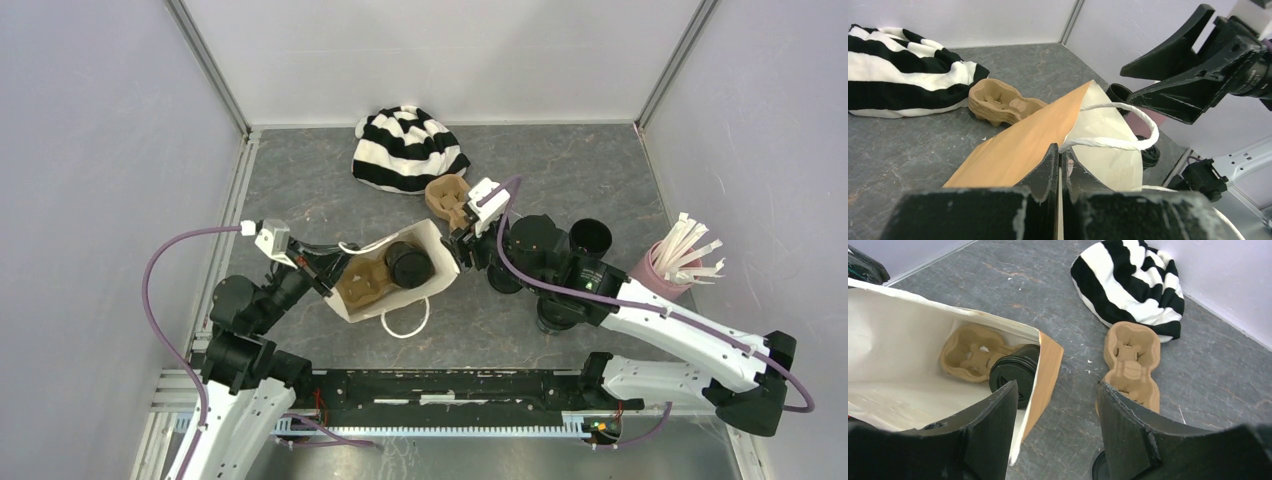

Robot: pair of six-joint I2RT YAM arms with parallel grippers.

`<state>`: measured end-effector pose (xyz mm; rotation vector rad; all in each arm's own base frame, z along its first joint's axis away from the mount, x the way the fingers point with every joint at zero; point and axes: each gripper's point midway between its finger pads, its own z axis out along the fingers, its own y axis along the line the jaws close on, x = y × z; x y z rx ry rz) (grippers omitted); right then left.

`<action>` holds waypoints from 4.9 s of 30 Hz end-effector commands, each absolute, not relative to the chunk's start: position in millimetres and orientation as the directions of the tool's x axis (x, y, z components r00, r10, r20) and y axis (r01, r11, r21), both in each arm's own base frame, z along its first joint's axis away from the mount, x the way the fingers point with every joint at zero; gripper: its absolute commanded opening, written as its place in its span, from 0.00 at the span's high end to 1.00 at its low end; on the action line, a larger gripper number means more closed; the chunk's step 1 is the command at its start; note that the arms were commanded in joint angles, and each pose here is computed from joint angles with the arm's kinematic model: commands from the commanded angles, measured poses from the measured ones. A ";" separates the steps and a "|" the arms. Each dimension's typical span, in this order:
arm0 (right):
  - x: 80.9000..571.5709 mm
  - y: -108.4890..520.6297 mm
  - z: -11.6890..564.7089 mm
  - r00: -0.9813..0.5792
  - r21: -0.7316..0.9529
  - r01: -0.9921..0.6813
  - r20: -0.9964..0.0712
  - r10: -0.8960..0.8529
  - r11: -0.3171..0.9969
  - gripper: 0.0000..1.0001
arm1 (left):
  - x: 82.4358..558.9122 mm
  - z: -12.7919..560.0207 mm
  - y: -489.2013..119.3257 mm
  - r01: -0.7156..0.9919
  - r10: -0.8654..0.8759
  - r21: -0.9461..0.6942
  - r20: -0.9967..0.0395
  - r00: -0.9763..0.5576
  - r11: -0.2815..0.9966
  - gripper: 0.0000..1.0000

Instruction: Pack the takeout coffee

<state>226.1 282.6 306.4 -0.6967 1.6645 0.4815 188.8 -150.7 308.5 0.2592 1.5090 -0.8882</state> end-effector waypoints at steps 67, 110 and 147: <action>159.9 56.8 119.6 -0.910 -0.065 0.145 -0.401 0.107 0.987 0.03 | 241.8 272.0 -78.4 -0.149 -0.494 -0.486 -0.729 -0.474 0.861 0.98; 158.4 57.0 107.3 -0.921 -0.063 0.137 -0.375 0.103 0.989 0.10 | 249.5 267.7 -81.4 -0.148 -0.477 -0.470 -0.728 -0.492 0.870 0.98; 195.6 117.4 181.3 -0.806 0.127 -0.320 -0.557 -0.200 0.939 0.25 | 264.3 368.0 -93.0 0.221 -0.089 -0.186 -0.918 -0.387 0.958 0.02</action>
